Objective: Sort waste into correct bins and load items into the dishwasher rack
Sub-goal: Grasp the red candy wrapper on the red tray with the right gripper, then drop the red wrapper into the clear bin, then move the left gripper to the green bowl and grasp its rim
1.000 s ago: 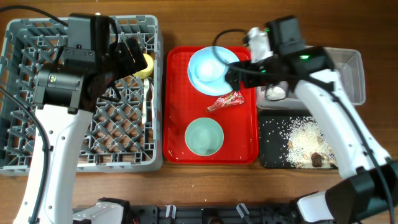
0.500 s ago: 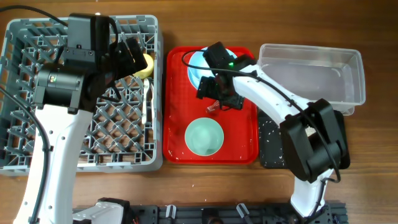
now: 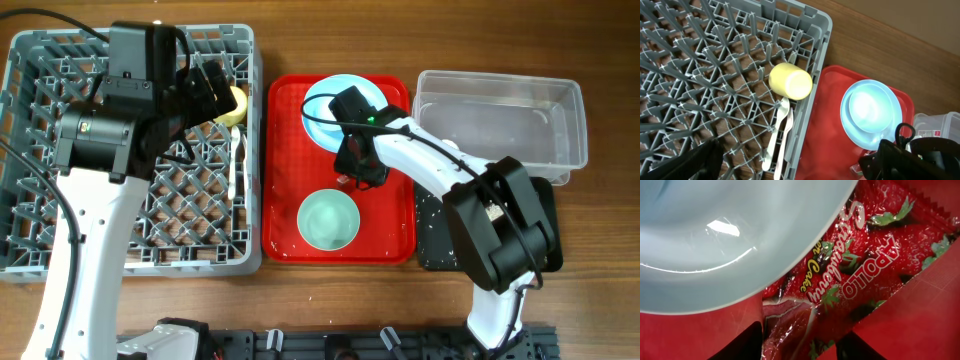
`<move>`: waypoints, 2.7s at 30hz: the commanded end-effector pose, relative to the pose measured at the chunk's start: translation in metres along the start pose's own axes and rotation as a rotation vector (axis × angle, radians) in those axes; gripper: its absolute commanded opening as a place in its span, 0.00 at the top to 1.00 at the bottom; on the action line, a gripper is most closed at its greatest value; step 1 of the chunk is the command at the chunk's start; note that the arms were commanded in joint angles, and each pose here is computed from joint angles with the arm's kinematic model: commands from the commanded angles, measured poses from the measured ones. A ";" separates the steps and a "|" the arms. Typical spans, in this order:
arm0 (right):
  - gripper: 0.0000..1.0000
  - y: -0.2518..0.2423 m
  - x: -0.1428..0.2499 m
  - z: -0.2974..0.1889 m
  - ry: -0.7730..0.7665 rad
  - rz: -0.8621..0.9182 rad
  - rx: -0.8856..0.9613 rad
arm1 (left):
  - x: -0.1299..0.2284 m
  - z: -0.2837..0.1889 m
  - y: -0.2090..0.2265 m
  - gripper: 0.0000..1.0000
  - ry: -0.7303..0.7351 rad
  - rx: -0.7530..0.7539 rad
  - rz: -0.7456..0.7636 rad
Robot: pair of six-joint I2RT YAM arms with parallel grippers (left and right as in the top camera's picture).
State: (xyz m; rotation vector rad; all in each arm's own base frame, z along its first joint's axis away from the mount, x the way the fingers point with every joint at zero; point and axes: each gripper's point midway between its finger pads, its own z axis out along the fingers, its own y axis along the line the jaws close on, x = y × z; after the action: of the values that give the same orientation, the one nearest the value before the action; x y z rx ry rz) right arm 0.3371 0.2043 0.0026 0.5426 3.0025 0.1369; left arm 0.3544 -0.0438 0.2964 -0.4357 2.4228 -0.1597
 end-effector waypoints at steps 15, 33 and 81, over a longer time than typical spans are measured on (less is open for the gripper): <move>0.92 -0.116 -0.089 -0.174 -0.446 0.218 0.030 | -0.005 -0.004 0.001 0.00 -0.018 -0.001 -0.008; 0.00 -0.172 -0.117 -0.170 -0.411 0.167 0.083 | -0.007 -0.004 0.000 0.00 -0.027 0.004 -0.009; 0.00 -0.172 -0.117 -0.170 -0.411 0.167 0.083 | 0.297 0.064 -0.158 0.70 0.307 0.176 0.517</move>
State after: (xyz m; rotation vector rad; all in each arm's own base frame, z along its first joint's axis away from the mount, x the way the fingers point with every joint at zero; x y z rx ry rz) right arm 0.3679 -0.0089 0.1656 0.7466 2.5559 -0.0758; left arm 0.1993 -0.2924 0.0511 0.3641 2.8746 -0.1589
